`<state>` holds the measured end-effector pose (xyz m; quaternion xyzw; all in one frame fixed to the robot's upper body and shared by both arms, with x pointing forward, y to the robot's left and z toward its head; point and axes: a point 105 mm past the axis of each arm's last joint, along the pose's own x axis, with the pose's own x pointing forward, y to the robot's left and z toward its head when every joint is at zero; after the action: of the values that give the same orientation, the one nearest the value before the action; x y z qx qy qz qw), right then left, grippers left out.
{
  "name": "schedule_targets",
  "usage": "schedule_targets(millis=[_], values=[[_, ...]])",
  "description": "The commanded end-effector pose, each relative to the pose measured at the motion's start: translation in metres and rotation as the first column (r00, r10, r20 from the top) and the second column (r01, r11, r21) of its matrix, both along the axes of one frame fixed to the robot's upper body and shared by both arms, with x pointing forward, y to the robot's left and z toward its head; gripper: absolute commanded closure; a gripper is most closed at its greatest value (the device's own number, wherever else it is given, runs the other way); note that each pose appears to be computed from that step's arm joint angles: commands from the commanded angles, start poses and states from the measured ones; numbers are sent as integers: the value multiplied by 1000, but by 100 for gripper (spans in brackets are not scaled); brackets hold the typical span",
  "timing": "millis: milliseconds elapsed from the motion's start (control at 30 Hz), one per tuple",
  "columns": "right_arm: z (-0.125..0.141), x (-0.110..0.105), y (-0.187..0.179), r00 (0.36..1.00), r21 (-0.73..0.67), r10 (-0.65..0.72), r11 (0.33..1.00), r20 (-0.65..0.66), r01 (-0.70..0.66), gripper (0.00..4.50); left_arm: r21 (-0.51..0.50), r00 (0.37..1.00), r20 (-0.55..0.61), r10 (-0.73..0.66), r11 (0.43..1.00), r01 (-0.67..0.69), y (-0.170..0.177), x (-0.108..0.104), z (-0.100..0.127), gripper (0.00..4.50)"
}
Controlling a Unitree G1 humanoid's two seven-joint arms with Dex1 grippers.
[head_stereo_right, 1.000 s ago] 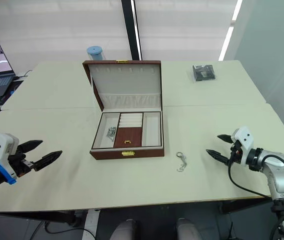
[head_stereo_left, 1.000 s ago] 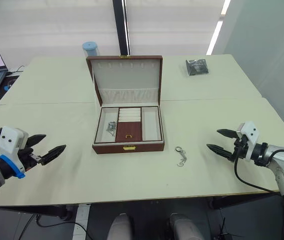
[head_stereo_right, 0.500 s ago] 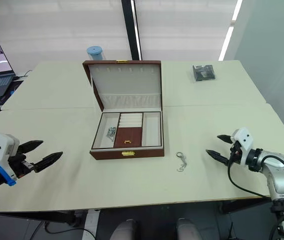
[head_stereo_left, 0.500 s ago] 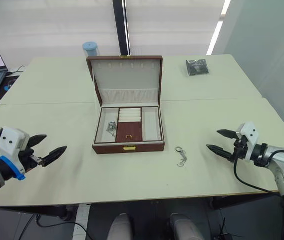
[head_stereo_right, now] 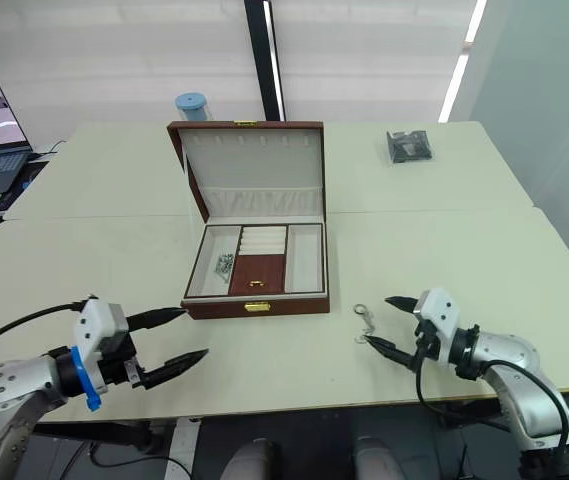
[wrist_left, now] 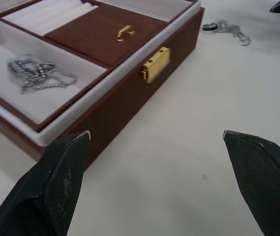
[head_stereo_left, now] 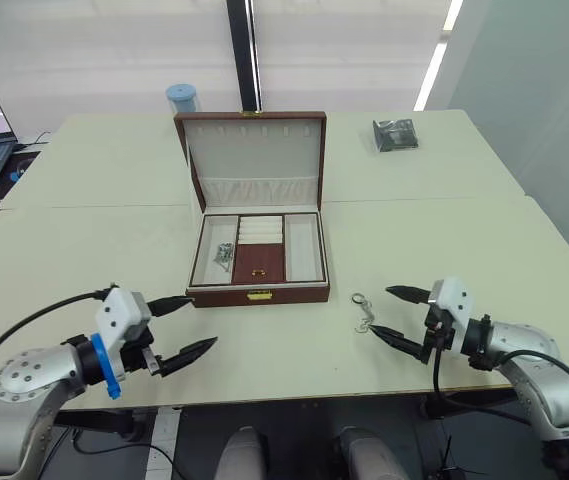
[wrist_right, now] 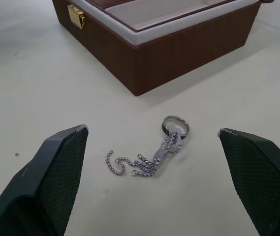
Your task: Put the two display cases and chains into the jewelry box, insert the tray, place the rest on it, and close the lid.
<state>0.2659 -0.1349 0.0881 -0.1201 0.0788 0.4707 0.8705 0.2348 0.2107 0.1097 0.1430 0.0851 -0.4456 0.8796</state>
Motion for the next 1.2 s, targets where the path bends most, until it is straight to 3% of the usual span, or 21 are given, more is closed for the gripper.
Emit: schedule_targets(millis=[33,500,700,800,933,1200], values=[[5,5,10,997,-20,-60,998,48,61,1,19,992,64,-109,994,108,-19,-3,6,0],[-20,2,17,991,-131,-129,983,-16,126,1,-10,957,128,-262,964,265,-50,-10,3,0],[-28,1,17,990,-157,-136,979,-49,126,1,-13,956,139,-260,965,264,-50,-8,1,0],[-28,2,18,989,-156,-136,980,-52,126,63,-26,958,147,-245,968,251,-51,-6,1,0],[-29,3,16,988,-150,-142,980,-65,131,193,-32,958,160,-236,969,244,-52,-3,2,0],[-29,5,12,984,-137,-159,980,-81,147,382,-47,961,162,-225,971,236,-54,-1,1,0]])
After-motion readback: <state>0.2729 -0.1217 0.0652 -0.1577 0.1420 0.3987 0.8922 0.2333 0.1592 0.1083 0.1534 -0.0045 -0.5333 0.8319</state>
